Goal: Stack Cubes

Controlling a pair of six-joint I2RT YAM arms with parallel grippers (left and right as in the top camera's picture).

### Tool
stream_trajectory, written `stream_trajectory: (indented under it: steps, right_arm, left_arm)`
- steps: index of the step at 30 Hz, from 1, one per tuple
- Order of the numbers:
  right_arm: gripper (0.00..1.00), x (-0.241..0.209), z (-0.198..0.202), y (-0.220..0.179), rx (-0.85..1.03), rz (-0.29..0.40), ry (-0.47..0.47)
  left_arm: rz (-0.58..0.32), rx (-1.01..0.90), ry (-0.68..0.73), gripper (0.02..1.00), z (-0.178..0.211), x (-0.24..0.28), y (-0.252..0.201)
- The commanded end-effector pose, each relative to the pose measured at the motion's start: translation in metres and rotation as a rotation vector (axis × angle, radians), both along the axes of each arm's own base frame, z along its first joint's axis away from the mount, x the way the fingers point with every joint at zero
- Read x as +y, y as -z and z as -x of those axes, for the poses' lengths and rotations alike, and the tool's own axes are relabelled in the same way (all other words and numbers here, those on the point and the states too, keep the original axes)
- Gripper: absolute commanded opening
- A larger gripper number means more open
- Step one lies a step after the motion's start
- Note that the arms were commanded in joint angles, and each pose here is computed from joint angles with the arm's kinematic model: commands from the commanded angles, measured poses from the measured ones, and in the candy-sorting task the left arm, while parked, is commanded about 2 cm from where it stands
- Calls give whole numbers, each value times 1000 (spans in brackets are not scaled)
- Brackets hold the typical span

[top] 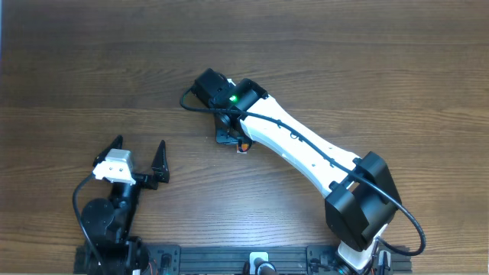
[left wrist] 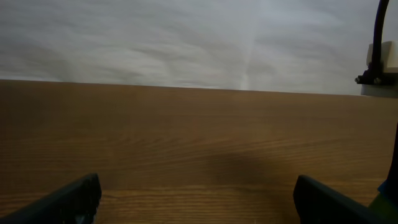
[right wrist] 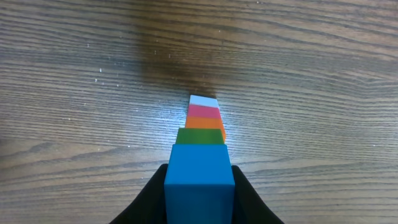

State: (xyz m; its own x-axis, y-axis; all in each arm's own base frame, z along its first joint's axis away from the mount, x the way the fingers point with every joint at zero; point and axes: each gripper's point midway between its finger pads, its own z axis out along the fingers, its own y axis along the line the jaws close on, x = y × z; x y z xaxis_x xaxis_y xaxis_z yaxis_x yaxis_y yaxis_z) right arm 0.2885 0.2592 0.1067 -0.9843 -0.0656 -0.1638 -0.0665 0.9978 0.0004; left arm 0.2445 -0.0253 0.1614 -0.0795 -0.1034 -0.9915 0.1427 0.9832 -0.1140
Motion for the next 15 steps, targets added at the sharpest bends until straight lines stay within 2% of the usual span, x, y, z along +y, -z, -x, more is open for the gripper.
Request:
stream_trajectory:
  steps: [1,3,7,12,15]
  right_arm:
    - [112,6,-1,2,3,0,-8]
    - [152,6,-1,2,3,0,-8]
    - [402,6,-1,2,3,0,-8]
    - [577,5,0,2,6,2,-8]
    - [726,5,0,2,6,3,-8]
  left_arm:
    - [-14,-5,13,1000,0,-2,1]
    - [-14,-5,13,1000,0,-2,1]
    - [-14,-5,13,1000,0,-2,1]
    - [-14,-5,13,1000,0,-2,1]
    - [-14,-5,13,1000,0,-2,1]
